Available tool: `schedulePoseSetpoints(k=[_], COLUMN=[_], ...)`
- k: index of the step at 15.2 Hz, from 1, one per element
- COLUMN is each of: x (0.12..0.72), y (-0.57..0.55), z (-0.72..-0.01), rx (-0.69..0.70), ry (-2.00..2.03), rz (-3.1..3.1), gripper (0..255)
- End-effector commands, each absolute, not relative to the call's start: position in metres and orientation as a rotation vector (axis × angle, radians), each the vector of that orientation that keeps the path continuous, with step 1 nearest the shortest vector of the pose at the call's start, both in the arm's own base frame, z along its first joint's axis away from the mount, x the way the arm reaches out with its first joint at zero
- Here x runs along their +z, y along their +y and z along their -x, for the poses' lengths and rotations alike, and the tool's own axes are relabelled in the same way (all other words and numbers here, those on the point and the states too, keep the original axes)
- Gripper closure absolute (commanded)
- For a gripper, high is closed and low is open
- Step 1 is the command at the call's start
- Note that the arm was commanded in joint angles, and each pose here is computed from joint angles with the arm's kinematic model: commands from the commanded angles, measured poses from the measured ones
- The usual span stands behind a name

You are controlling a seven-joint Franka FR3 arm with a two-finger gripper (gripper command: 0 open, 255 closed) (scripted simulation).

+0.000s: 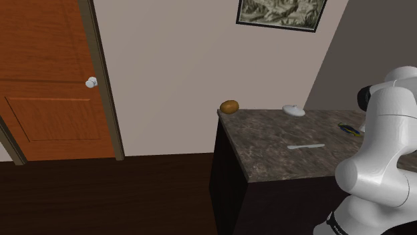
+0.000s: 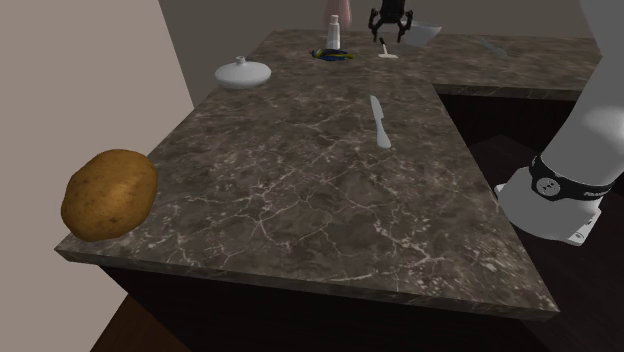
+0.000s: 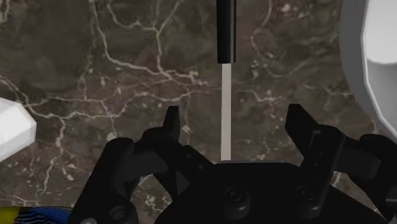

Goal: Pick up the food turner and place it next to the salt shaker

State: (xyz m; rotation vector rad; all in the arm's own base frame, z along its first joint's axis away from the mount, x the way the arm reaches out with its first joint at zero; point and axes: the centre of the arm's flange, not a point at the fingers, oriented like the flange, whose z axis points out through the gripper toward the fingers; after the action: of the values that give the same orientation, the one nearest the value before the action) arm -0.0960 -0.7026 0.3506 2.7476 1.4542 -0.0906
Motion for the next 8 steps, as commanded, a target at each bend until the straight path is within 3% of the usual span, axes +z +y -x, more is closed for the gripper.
schedulePoseSetpoints(k=[1, 8], x=[0.35, 0.4], y=[-0.703, -0.7], z=[0.096, 0.094], rx=[-0.091, -0.091], ry=[1.454, 1.454], rz=[-2.748, -2.748], gripper=[0, 0])
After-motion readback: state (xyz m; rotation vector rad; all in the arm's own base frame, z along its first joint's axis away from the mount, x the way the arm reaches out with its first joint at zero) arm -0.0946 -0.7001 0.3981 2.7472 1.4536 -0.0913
